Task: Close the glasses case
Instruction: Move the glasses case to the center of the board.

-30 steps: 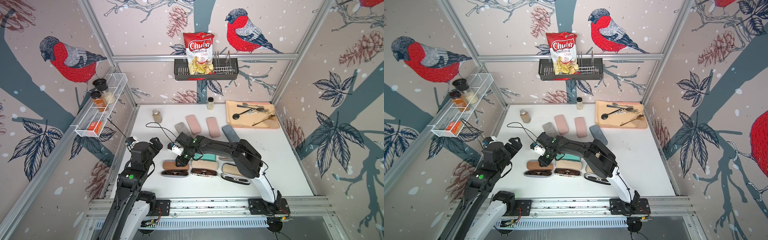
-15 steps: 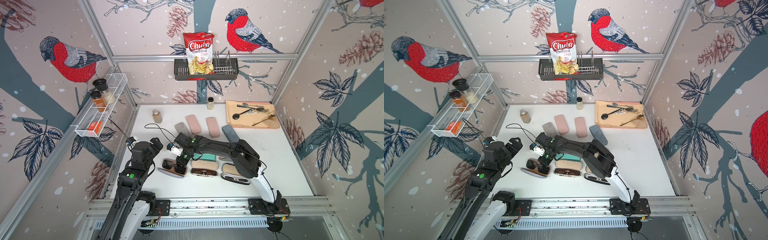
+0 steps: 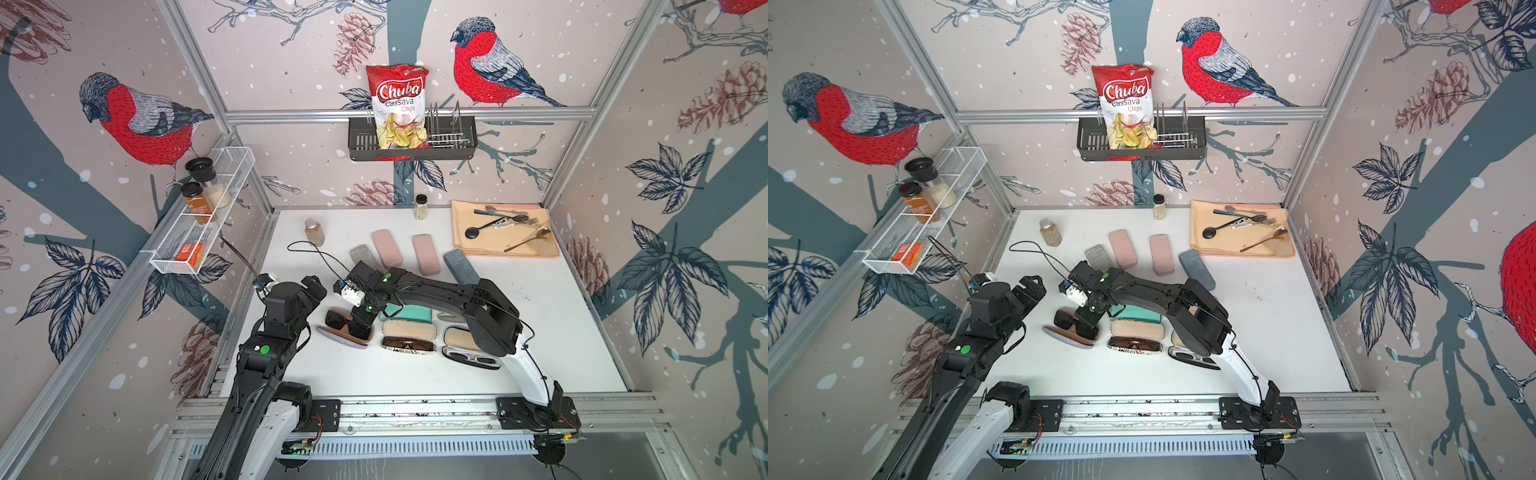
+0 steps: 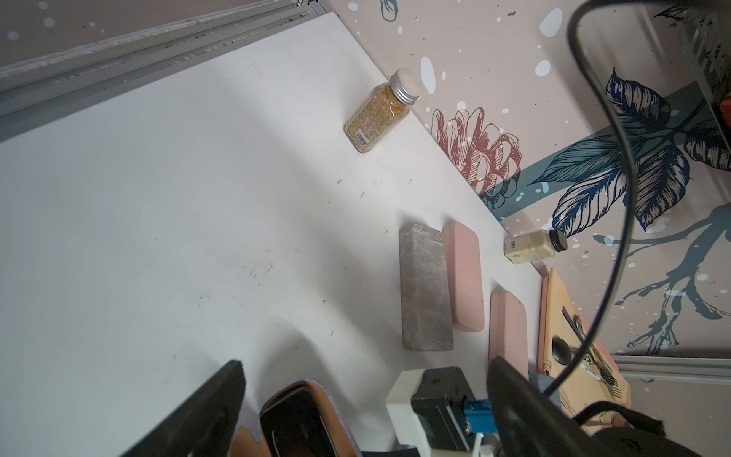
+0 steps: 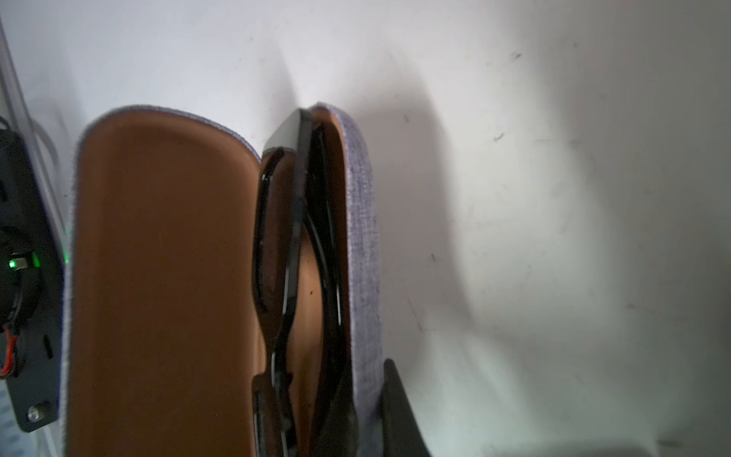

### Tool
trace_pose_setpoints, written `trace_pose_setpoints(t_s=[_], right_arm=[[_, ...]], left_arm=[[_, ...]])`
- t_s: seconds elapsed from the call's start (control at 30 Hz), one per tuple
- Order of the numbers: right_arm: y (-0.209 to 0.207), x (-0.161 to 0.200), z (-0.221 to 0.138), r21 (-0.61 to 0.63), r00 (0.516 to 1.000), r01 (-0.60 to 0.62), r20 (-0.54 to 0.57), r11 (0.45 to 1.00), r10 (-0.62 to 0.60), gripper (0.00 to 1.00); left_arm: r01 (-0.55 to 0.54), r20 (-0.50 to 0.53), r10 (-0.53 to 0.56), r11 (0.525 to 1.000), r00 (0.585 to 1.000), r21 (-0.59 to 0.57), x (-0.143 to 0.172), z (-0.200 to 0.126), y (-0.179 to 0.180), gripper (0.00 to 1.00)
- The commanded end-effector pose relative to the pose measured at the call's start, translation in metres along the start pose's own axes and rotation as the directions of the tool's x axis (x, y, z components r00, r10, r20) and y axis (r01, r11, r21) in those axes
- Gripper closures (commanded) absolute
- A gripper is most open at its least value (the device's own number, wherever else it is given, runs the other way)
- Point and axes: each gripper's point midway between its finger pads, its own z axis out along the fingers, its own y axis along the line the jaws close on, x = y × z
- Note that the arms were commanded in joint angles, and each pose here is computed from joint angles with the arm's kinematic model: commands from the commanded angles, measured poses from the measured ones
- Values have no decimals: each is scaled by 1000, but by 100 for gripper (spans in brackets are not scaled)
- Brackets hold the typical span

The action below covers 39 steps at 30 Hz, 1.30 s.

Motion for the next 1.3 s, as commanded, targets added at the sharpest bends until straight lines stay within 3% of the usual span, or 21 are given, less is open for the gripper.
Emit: trace_pose_setpoints(t_s=[0.0,0.27,0.6,0.9,1.27], right_arm=[[-20,-5,-11,128,1000,-2,9,992,0,95],[-54,-15,-22,237,998,-57,53,970,45,95],[-87,-30,-29,404,997,-58,72,913,31,95],[-100,-28,-23,451,997,-65,60,890,43,94],[-100,-29,-23,450,998,-61,59,891,38,88]], left_arm=[[8,10,-8,1000,1000,24,-2,1,-5,5],[31,-39,-30,999,999,24,13,10,1,5],[81,-178,-72,996,981,44,53,31,8,5],[168,-300,-150,985,942,33,99,49,27,5],[175,-321,-162,984,933,13,109,59,34,5]])
